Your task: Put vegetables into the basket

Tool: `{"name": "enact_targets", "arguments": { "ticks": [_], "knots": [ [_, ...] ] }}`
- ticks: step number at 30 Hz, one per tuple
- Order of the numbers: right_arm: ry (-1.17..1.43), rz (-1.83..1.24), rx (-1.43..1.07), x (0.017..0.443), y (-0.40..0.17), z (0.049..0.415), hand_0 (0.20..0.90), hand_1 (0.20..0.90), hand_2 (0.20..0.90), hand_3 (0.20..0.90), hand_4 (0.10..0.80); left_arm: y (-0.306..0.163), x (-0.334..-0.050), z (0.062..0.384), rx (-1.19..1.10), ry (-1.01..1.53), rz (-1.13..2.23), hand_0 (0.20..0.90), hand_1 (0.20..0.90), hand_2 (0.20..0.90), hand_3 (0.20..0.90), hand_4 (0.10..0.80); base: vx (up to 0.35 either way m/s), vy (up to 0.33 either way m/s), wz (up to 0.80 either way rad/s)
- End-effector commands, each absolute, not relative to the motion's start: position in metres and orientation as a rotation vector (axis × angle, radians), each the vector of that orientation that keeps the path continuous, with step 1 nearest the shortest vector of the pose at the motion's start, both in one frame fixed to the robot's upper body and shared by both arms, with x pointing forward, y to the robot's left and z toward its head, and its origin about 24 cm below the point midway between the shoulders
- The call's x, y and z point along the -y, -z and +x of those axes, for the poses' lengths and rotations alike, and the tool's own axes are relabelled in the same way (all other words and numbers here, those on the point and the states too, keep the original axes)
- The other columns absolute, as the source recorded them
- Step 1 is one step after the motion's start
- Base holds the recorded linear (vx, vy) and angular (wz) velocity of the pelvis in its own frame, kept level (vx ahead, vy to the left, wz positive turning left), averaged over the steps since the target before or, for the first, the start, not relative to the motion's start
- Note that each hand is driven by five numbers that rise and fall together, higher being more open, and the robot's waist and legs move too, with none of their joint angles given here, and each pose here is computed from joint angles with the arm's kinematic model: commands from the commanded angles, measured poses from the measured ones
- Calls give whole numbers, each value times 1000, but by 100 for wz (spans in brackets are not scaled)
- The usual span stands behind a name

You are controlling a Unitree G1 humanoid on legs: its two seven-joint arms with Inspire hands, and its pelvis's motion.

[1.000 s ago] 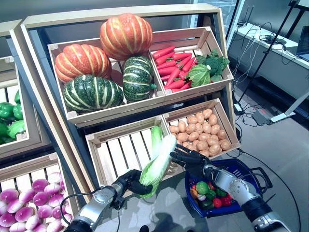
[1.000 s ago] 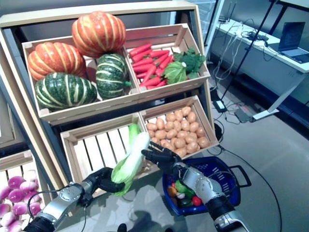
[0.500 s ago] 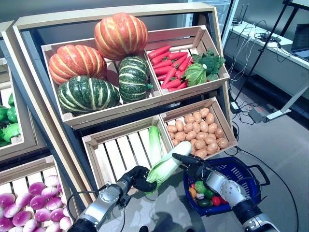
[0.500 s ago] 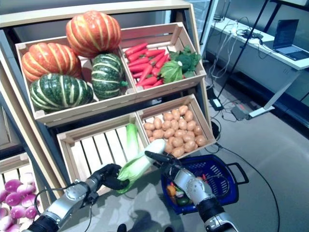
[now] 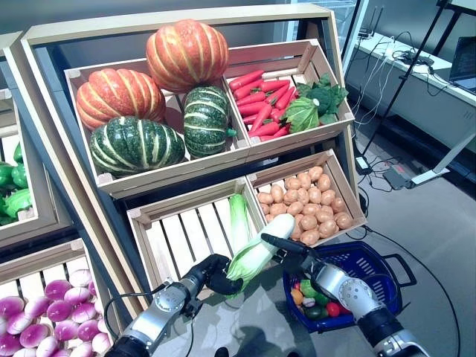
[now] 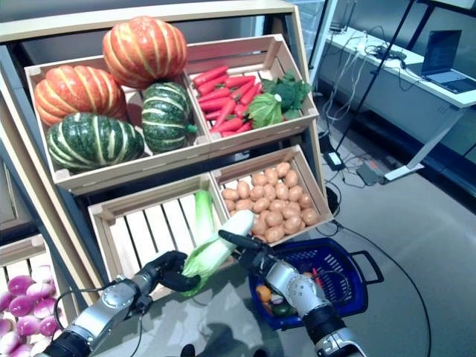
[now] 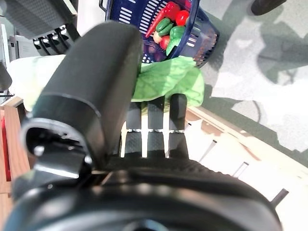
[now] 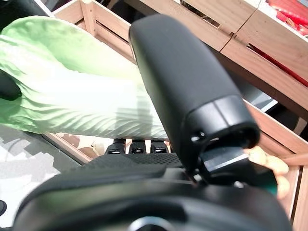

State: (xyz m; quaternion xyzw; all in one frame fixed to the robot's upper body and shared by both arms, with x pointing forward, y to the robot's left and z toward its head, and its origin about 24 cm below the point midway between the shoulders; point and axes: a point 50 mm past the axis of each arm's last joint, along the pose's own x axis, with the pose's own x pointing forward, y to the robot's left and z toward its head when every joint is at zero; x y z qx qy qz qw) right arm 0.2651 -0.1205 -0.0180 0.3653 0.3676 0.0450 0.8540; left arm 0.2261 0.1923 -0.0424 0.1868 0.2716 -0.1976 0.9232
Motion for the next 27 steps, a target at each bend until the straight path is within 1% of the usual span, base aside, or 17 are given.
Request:
{"name": "enact_targets", "arguments": {
  "ticks": [1, 2, 14, 23, 24, 25, 26, 27],
  "knots": [
    [-386, 989, -543, 85, -37, 285, 599, 599, 599, 599, 599, -24, -160, 274, -167, 523, 428, 300, 300, 300, 300, 400, 0, 0, 0],
    [-387, 992, -538, 85, -37, 285, 300, 300, 300, 300, 400, -24, -160, 274, -166, 524, 428, 300, 300, 300, 300, 400, 0, 0, 0],
    [-422, 1048, -448, 83, -47, 290, 300, 300, 300, 300, 400, -23, -159, 275, -170, 527, 433, 300, 300, 300, 300, 400, 0, 0, 0],
    [-381, 1159, -256, 94, -68, 299, 300, 300, 300, 300, 400, -23, -158, 275, -164, 523, 428, 300, 300, 300, 300, 400, 0, 0, 0],
    [-377, 1164, -241, 95, -69, 299, 300, 300, 300, 300, 400, -23, -158, 274, -162, 515, 428, 319, 319, 319, 319, 413, 0, 0, 0],
    [-371, 1176, -218, 97, -71, 300, 300, 300, 300, 300, 400, -23, -159, 275, -162, 503, 419, 399, 399, 399, 399, 466, 0, 0, 0],
    [-368, 1183, -195, 99, -73, 300, 300, 300, 300, 300, 400, -23, -160, 275, -163, 496, 412, 900, 900, 900, 900, 800, -32, -13, 0],
    [-367, 1188, -167, 102, -77, 300, 300, 300, 300, 300, 400, -23, -162, 275, -164, 482, 410, 900, 900, 900, 900, 800, 0, 0, 0]
  ]
}}
